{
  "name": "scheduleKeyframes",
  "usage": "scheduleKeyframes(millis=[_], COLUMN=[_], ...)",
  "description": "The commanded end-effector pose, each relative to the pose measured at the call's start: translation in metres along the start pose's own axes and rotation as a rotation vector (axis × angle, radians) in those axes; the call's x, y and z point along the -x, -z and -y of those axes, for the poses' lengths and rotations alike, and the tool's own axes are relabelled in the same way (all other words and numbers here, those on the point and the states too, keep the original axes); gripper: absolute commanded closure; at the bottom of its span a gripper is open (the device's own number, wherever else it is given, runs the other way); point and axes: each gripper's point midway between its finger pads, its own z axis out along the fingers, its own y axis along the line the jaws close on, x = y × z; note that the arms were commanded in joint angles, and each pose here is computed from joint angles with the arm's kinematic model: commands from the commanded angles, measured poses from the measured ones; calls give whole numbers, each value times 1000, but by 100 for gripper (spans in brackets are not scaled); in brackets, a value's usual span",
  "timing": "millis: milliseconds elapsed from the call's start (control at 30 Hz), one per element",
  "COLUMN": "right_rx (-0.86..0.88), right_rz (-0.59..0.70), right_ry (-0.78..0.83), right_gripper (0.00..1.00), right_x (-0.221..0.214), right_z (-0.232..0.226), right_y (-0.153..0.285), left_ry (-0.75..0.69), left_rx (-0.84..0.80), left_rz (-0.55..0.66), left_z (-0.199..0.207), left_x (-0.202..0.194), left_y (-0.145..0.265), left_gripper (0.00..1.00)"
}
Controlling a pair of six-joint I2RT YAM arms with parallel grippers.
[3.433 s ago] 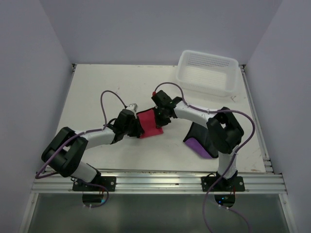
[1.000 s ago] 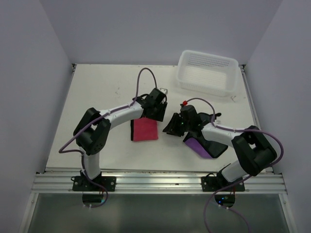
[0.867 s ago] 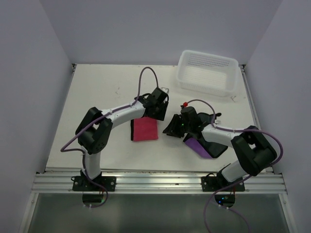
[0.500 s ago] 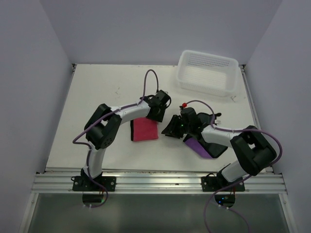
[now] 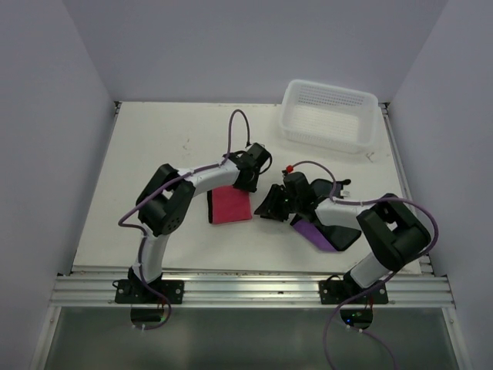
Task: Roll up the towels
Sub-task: Roll the towel
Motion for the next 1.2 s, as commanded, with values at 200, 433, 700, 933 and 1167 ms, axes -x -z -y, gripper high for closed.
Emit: scheduleKeyframes(millis=[200,433,700,933,1167], right_rx=[67,86,71,34,-58], right_rz=[1,24,-2,0,32], right_ry=[17,-5,-26,11,234], right_gripper=[61,55,62,81,100], right_x=[0,-9,-16,-16,-19], right_z=[-19,-23,-15,-4,-7], right_y=[-23,-28,-35,-40,-33], left_ry=[42,36,36,35,97], left_rx=[-9,-4,-10,-16,-63], left_rz=[-26,-29,-25,-33,-34], left_z=[1,-1,-1,1,8], left_x=[-14,-16,-16,-15,-6], left_y=[-9,-9,-9,-9,-8], left_gripper=[65,66,66,66,69])
